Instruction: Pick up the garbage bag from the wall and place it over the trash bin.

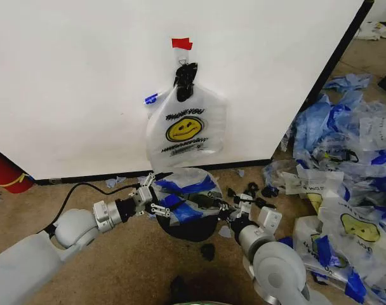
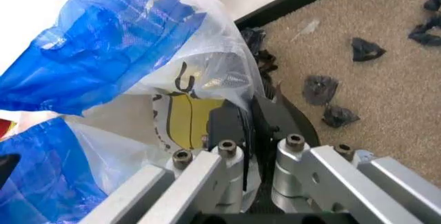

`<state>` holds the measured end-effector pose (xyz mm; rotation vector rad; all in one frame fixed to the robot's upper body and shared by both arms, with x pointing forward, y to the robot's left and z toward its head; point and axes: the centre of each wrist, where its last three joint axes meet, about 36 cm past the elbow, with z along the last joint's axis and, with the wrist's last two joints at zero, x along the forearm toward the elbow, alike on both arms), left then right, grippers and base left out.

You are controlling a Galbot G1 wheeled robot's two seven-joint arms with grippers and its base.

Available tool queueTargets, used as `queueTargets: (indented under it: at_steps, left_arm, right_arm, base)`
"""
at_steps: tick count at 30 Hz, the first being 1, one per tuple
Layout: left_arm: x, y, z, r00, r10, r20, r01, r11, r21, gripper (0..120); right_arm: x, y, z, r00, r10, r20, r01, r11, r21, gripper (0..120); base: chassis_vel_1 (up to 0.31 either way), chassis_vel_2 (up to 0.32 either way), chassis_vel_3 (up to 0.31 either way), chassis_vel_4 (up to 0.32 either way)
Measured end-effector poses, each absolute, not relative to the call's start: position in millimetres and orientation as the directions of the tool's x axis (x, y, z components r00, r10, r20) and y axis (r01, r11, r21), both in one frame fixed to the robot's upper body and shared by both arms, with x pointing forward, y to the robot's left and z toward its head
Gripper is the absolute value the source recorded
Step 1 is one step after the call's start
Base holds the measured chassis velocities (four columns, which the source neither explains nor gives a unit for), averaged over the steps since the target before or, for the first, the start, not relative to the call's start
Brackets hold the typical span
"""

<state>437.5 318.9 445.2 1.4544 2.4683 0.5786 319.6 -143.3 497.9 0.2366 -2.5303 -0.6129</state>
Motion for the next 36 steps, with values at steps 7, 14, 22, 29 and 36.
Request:
queueTargets:
  at_steps: [7, 14, 22, 29, 36]
  left_arm:
    - [439, 316, 443, -0.491, 0.871, 0.006, 0.780, 0.437, 0.449, 81]
    - [440, 313, 444, -0.487, 0.873, 0.011, 0.781, 0.429, 0.454, 57]
    - [441, 313, 438, -0.491, 0.871, 0.019, 0.782, 0.431, 0.450, 31]
    - [441, 314, 435, -0.489, 0.872, 0.027, 0.784, 0.425, 0.453, 5]
    - [440, 315, 433, -0.490, 0.871, 0.028, 0.783, 0.426, 0.453, 0]
  right_arm:
    - [321, -140, 496, -0.845, -0.284, 0.452, -0.047, 0.883, 0.467, 0]
    - [324, -139, 495, -0.846, -0.284, 0.451, -0.048, 0.884, 0.466, 0]
    - [323, -139, 495, -0.845, -0.286, 0.453, -0.048, 0.883, 0.467, 0]
    - [322, -140, 496, -0.844, -0.288, 0.452, -0.052, 0.884, 0.465, 0]
    - [322, -142, 494, -0.841, -0.287, 0.459, -0.062, 0.893, 0.445, 0]
  base:
    - [0.000, 0.000, 0.000, 0.000]
    - [0.000, 0.000, 0.000, 0.000]
    - [0.000, 0.000, 0.000, 0.000]
    - [0.000, 0.000, 0.000, 0.000]
    - [0.000, 0.000, 0.000, 0.000]
